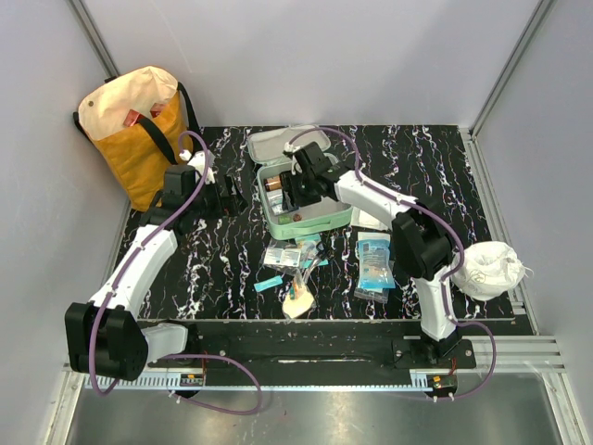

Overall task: Organize the medicine kit
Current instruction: Place the medical item at the medicine box, then pick up the medical item at the center of the board.

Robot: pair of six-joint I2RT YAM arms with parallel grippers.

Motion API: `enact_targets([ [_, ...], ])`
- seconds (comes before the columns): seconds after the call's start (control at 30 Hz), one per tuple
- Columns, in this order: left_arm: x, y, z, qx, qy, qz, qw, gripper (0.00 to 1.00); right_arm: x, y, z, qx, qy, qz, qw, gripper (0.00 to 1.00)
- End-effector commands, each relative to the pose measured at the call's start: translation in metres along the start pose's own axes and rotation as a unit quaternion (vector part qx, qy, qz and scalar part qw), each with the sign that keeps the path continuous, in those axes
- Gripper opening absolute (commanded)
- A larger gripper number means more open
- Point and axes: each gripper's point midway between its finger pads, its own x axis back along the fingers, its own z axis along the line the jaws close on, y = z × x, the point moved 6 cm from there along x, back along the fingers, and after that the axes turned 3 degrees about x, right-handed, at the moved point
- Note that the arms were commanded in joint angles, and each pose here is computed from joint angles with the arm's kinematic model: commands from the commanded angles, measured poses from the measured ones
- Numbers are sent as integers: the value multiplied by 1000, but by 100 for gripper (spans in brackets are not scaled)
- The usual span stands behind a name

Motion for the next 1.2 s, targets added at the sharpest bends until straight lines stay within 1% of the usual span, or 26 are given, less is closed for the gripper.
enact_targets([
  [0.0,7,8,-4,-8,-8,-30,999,99,69,52,19,51,0,-97,994,60],
  [0.1,10,9,-2,-9,2,-38,999,99,107,52,36,97,49,-130,986,61],
  [0.13,12,10,-1,-8,10,-44,999,99,112,43,43,110,69,-126,984,61],
  [0.17,14,12,1,-3,24,-53,998,99,117,30,49,130,94,-115,980,61],
  [0.23,20,16,6,2,47,-78,996,99,117,-8,62,184,122,-72,973,61],
  [0.33,26,21,13,8,77,-92,993,99,107,-68,88,264,161,-9,951,60],
  [0.4,28,23,17,11,93,-94,991,99,96,-97,93,288,181,10,940,60],
  [0.47,33,25,21,27,115,-99,988,99,90,-118,98,320,220,14,921,61],
  [0.57,45,31,29,46,156,-107,981,99,89,-120,101,349,231,-43,907,63],
  [0.6,48,33,31,48,167,-113,978,99,91,-118,102,369,239,-67,896,64],
  [0.63,50,33,35,53,181,-115,975,99,92,-119,103,400,253,-85,877,66],
  [0.67,51,32,39,59,196,-116,972,99,94,-122,104,437,274,-103,850,68],
  [0.7,53,31,44,67,211,-115,968,99,95,-123,105,466,284,-122,829,70],
  [0.73,54,29,48,75,224,-112,965,99,93,-124,104,486,286,-133,815,70],
  [0.8,55,26,54,84,233,-110,962,99,89,-122,104,493,282,-140,811,70],
  [0.9,55,21,57,86,236,-110,962,99,85,-124,108,509,306,-122,795,70],
  [1.0,57,17,62,80,246,-111,960,99,83,-130,111,528,330,-122,773,69],
  [1.17,62,16,64,85,253,-120,956,99,75,-138,108,543,334,-127,760,67],
])
